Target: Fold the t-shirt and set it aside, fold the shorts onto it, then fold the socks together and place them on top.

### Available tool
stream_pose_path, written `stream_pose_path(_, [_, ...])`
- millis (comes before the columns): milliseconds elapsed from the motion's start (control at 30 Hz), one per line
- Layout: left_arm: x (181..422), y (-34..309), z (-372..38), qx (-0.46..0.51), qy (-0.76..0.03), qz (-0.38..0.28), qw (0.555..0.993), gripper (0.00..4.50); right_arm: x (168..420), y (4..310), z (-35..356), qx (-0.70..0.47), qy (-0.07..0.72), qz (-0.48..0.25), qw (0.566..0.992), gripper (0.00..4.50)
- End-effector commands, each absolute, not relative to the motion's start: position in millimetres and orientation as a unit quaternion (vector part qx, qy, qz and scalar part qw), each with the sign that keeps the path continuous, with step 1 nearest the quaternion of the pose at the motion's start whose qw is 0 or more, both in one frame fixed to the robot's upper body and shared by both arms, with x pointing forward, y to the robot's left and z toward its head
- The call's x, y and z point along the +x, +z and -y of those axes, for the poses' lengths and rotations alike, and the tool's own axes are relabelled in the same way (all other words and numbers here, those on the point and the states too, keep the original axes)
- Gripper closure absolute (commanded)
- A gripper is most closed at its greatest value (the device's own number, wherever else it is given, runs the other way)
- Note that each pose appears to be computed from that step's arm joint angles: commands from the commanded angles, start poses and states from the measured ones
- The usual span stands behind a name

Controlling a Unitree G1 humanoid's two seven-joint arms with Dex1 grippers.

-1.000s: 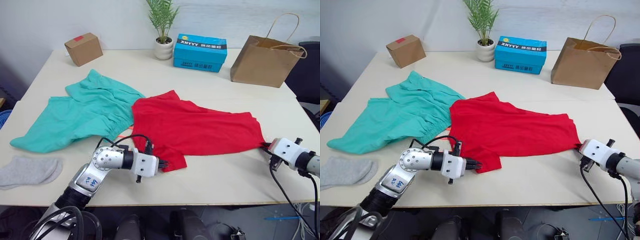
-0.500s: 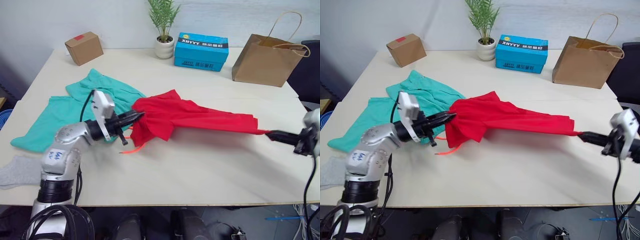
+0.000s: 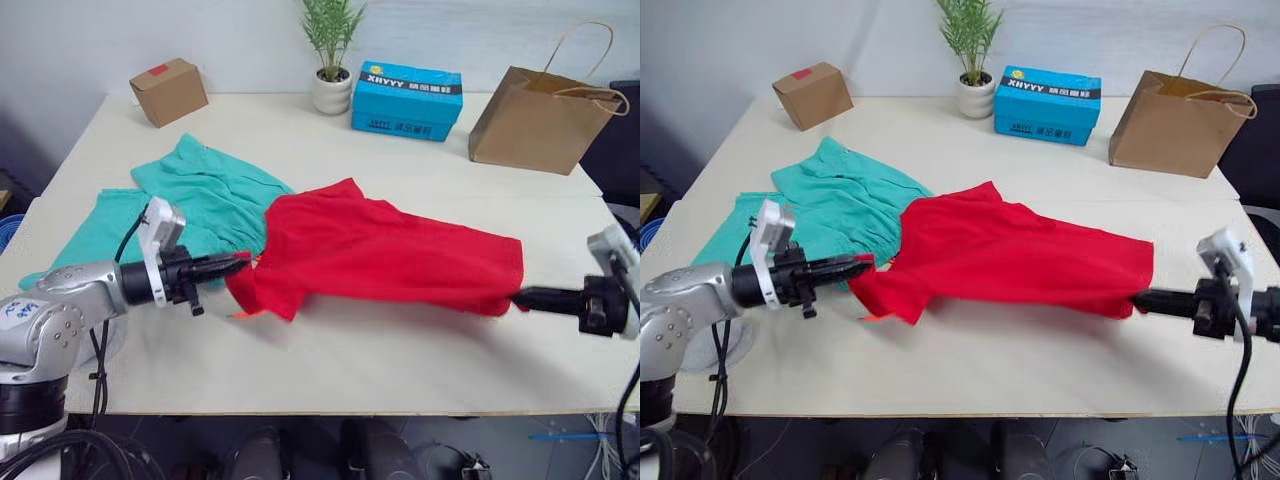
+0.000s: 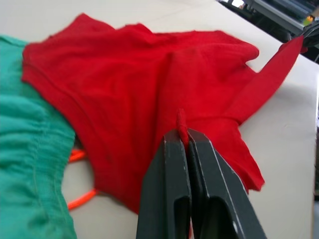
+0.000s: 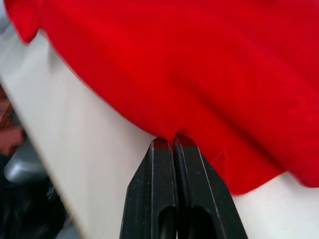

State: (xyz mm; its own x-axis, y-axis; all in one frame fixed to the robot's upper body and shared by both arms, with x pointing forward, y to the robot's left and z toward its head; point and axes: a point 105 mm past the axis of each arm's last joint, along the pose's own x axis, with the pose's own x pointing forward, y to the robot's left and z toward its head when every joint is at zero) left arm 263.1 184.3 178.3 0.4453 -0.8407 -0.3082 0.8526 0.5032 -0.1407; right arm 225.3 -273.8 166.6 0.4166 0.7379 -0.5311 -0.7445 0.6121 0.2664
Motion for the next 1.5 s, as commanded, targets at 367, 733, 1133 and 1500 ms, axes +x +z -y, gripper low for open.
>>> stream_pose_path(367, [370,310,-172,0.173,-0.426,0.134,0.878,4.50,324,295,270,-0.266,0.365,0.078,0.889,4.47])
stream_pose_path(733, [314,546,-220,0.174,-0.162,0.571,0.786,4.50,326,481,299,-0.392,0.006,0.439,0.808,4.47])
stream_pose_path(1133, [324,250,-187,0.305,-0.472,0.127,0.817,4.50,332,246,321,-0.408,0.252,0.132,0.867,4.47])
stream_pose_path(1500, [228,138,-164,0.286,-0.604,-0.129,0.733,4.50,246,110,346,-0.380,0.354,-0.106,0.848,4.47])
